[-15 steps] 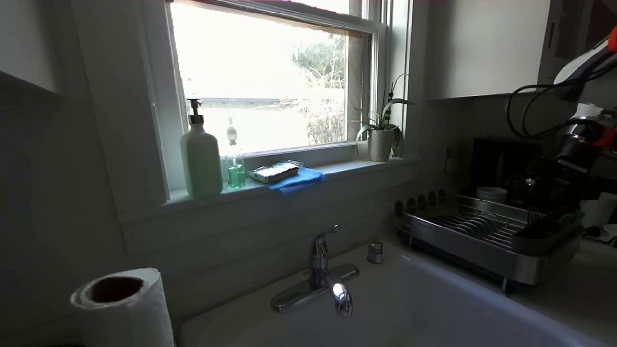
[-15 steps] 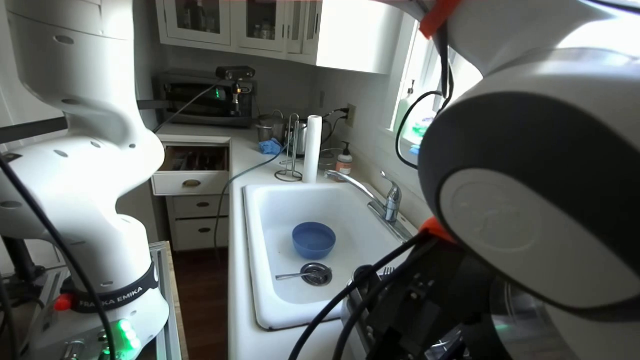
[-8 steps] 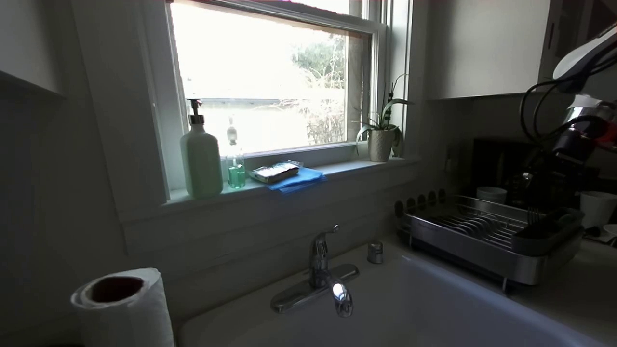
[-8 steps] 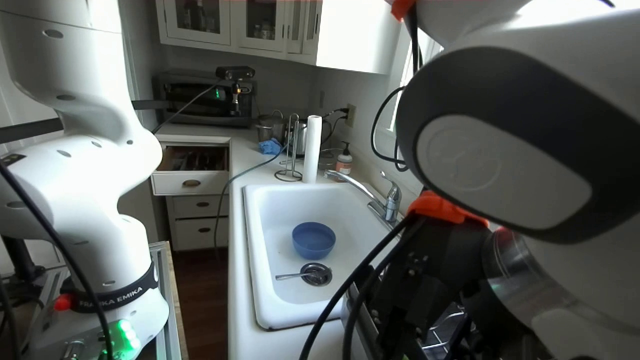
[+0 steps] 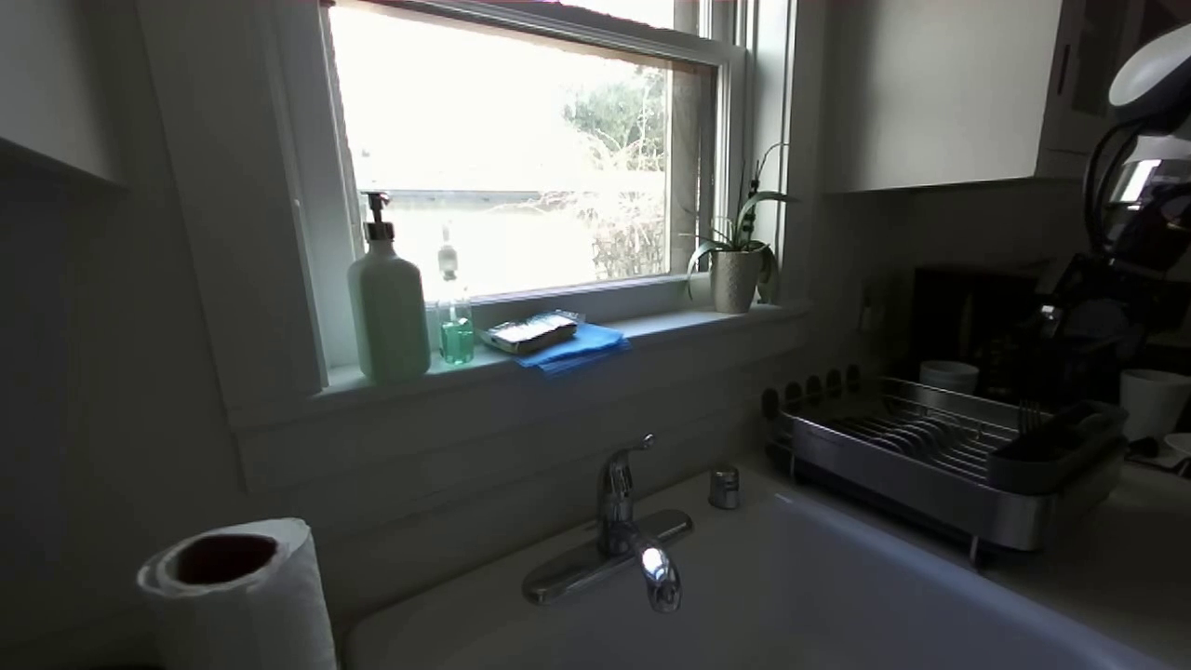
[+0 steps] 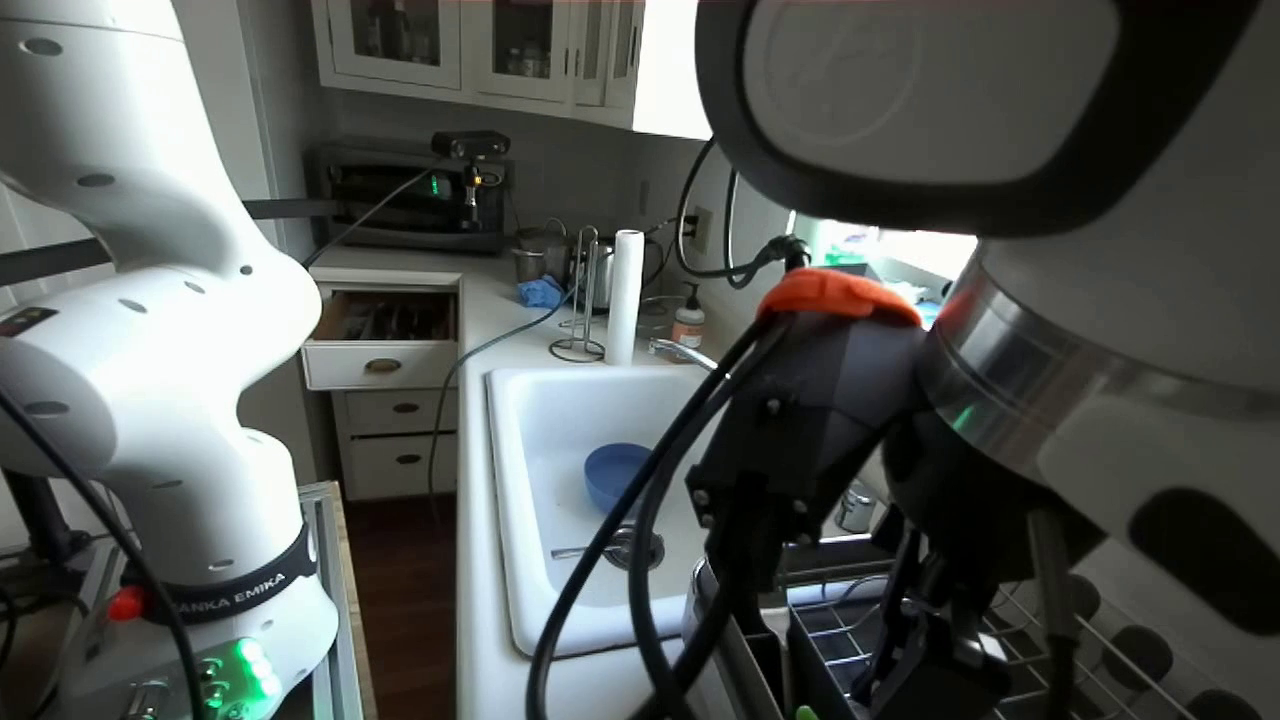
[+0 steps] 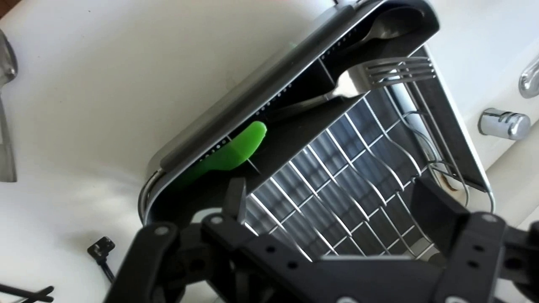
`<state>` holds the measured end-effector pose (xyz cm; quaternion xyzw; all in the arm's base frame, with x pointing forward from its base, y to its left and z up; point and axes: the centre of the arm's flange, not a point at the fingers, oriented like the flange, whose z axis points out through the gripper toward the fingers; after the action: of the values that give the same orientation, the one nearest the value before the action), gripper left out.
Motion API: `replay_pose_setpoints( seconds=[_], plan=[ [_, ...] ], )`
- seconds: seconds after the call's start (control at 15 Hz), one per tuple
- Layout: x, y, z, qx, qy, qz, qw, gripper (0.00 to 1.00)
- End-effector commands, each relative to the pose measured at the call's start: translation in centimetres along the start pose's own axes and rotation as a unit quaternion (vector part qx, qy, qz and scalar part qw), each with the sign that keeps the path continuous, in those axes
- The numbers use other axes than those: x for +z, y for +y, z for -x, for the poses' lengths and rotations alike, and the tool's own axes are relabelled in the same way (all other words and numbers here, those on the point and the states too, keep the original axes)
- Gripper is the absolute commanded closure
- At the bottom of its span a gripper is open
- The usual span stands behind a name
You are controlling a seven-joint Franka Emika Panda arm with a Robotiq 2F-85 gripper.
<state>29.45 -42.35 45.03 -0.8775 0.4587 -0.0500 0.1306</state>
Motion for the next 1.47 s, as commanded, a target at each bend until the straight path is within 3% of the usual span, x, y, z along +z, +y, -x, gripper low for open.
replay_pose_setpoints(
  seconds=[0.0,0.93,1.4],
  plan=[
    [-2.1,-1.3,2.9,-0.005,0.018,0.018,0.9997,0.0],
    [-10.1,-5.1,7.5,0.017,0.106,0.066,0.992,0.0],
    [-12.6,-5.4,11.0,0.032,0.132,0.056,0.9891,0.0]
  ],
)
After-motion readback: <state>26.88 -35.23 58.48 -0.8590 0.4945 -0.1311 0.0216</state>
